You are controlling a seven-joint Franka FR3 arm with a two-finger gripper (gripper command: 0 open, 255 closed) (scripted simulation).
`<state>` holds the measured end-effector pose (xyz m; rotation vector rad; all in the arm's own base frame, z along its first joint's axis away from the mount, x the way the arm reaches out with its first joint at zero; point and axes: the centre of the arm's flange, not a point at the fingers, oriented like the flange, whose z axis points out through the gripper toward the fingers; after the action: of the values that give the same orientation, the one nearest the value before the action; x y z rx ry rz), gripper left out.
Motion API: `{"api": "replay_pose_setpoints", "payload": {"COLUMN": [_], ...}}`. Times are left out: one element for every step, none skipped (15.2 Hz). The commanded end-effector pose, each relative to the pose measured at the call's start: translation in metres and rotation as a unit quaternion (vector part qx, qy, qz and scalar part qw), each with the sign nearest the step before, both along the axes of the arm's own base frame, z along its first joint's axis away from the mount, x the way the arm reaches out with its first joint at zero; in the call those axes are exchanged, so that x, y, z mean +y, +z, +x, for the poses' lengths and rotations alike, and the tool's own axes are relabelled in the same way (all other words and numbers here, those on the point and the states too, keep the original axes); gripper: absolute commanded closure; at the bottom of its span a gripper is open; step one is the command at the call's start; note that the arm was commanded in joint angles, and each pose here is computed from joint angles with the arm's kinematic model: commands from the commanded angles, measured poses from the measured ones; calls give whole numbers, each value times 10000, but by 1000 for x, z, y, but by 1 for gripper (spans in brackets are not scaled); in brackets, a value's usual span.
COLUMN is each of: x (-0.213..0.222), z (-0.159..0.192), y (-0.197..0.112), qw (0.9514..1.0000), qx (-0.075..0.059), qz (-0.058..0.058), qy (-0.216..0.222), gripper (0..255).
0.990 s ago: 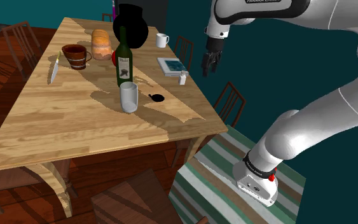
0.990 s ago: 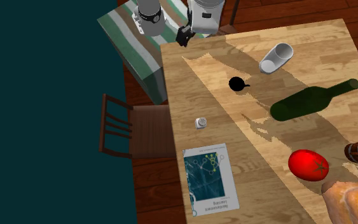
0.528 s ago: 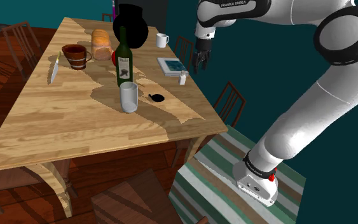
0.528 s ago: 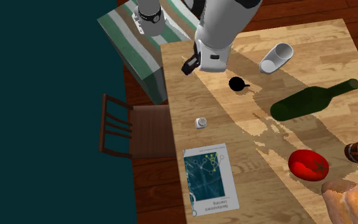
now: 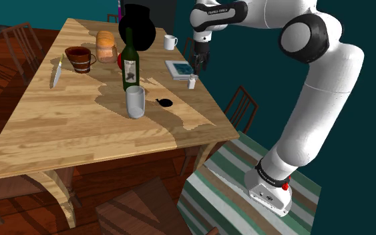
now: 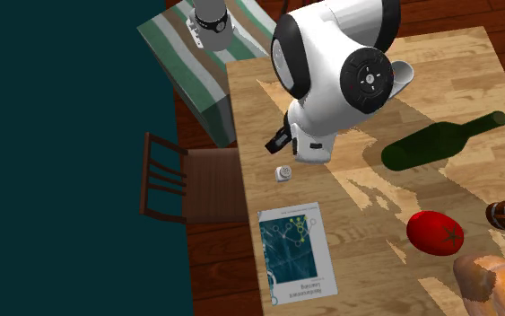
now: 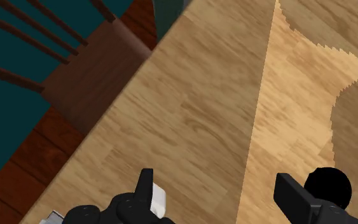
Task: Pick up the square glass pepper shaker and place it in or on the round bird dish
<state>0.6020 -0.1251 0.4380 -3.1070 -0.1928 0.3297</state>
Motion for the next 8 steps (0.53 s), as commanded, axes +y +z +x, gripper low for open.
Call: {"api": "replay_pose_setpoints", "payload": {"x": [-10,-15,-19,-24,-29,-34,-39,-41], "z": [21,32,44,55,66,78,89,95], "y": [-10,-15,-20,-25,-30,-35,-40,-42], "qw": [10000,10000,10000,9999,9999,9999,9999,9998], "qx": [22,33,44,55,66,76,87,93], "qz": [-33,-49,-64,-80,-96,-111,-127,-135], "qy": [21,30,39,48,57,66,75,80], "gripper": [0,0,0,0,0,0,0,0]}}
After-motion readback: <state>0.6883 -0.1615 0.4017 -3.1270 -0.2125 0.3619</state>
